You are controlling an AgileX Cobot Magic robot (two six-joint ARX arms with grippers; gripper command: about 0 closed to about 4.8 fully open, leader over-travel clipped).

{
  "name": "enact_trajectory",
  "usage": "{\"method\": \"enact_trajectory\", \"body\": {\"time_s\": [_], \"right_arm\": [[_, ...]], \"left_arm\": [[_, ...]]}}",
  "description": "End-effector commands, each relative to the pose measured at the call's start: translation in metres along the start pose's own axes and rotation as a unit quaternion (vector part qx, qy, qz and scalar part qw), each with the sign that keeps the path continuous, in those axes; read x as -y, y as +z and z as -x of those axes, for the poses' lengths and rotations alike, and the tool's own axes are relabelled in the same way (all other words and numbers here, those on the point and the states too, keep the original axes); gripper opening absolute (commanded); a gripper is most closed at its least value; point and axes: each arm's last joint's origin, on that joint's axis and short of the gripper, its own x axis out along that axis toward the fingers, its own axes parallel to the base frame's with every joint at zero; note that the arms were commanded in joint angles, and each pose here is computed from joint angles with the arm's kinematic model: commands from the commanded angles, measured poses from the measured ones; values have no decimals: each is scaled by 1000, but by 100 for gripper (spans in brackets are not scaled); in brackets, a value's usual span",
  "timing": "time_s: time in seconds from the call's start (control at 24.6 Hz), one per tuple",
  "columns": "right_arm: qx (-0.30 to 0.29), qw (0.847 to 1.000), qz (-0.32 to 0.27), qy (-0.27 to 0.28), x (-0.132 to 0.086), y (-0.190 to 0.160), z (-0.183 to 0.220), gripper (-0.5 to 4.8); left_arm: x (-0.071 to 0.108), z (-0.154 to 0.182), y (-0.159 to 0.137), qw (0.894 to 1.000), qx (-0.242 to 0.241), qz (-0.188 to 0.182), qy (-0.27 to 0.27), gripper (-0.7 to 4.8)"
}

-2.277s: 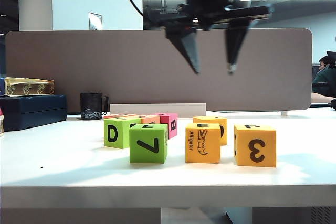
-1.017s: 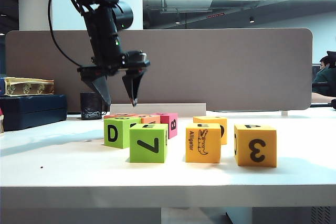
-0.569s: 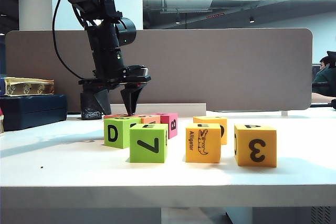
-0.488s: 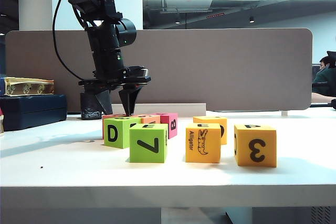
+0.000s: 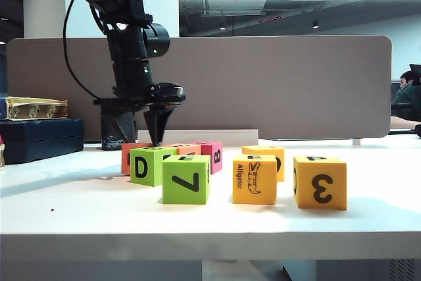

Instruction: Select the appropriate blocks from the scattered letter blocks on the table and arrange them in a row to spell out "DEEP".

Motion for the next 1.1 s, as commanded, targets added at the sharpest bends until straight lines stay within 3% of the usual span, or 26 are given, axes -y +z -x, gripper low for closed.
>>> {"method": "enact_trajectory", "body": {"time_s": [0.04, 0.24, 0.41, 0.49, 0.73, 0.89, 1.1], "right_arm": [[9, 1000, 4, 2, -1, 2, 2, -1], [9, 1000, 4, 2, -1, 2, 2, -1], [10, 1000, 5, 2, -1, 2, 2, -1], [12, 1000, 6, 2, -1, 2, 2, -1], [13, 1000, 6, 2, -1, 2, 2, -1], [12, 1000, 6, 3, -1, 2, 2, -1], [10, 1000, 5, 2, -1, 2, 2, -1]], "left_arm": [[-1, 28, -1, 999, 20, 0, 27, 271], [0, 82, -12, 998, 52, 19, 29, 271], [2, 112, -32, 997, 15, 67, 20, 271], [4, 117, -37, 997, 0, 70, 17, 271], [30, 118, -38, 998, -8, 50, -36, 268], [45, 113, -40, 998, -19, 36, -41, 268], [56, 95, -50, 996, -65, 44, -36, 268]]}}
